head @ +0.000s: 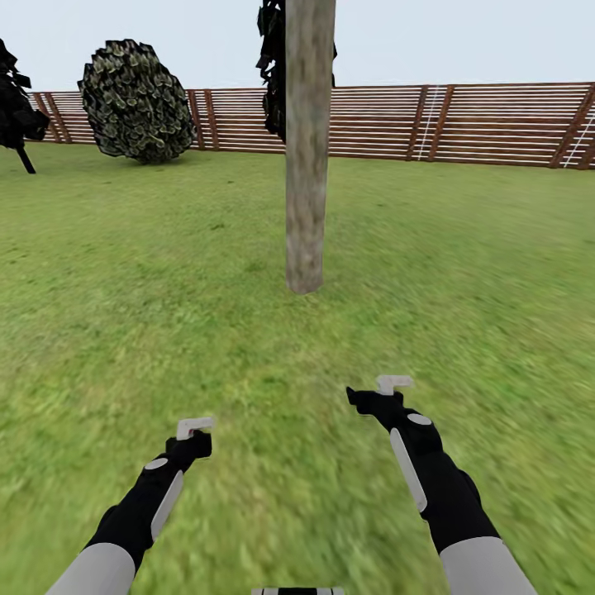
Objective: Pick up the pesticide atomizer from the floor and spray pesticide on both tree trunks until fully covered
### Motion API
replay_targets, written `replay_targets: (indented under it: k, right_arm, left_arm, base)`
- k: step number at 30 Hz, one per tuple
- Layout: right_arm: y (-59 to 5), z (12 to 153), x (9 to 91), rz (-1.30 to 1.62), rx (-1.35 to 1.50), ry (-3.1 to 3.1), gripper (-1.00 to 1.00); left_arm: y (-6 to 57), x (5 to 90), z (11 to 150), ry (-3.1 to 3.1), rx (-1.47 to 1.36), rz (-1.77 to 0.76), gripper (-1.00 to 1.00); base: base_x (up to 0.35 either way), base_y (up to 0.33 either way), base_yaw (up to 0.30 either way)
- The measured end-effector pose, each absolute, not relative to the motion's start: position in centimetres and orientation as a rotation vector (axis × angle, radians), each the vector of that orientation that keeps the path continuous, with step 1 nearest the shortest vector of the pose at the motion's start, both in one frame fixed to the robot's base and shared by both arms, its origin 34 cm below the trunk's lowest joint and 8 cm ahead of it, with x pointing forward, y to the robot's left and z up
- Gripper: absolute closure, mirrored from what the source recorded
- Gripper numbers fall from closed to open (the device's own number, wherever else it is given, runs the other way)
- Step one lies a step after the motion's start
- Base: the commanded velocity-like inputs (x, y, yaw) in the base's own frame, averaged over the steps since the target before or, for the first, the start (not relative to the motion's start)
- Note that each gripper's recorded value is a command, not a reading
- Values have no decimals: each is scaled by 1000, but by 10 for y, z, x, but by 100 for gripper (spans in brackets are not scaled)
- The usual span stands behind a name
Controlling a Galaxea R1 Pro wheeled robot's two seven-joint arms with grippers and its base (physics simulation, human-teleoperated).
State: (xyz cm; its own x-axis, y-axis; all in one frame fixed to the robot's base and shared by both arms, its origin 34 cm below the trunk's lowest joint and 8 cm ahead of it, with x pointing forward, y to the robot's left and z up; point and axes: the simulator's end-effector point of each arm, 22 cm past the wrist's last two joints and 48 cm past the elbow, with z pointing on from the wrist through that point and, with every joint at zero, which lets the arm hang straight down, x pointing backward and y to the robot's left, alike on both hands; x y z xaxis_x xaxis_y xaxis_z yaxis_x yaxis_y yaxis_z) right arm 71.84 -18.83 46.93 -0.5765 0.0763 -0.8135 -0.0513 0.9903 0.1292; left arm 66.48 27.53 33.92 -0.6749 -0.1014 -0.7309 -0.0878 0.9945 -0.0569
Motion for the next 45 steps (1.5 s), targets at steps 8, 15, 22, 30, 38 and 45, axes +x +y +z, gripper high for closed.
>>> replay_targets:
  k: [8, 15, 22, 30, 38, 45]
  right_arm:
    - [-188, 469, 718, 171, 17, 2178, -100]
    - [-188, 469, 718, 171, 17, 2178, -100]
    - [-188, 469, 718, 171, 17, 2178, -100]
    - [-188, 470, 718, 171, 17, 2178, -100]
    - [-188, 469, 718, 171, 17, 2179, -100]
    - [-188, 469, 718, 171, 17, 2180, -100]
  left_arm:
    - [275, 665, 339, 2315, -131, -21, 100]
    - [275, 665, 340, 2314, -131, -21, 100]
    - [275, 665, 340, 2313, -131, -21, 100]
    - [275, 665, 340, 2313, -131, -21, 100]
    - [275, 665, 340, 2313, -131, -22, 100]
    - [275, 665, 340, 2313, -131, -22, 100]
  base:
    - [338, 0, 0]
    - [338, 0, 0]
    - [338, 0, 0]
    - [338, 0, 0]
    - [338, 0, 0]
    - [338, 0, 0]
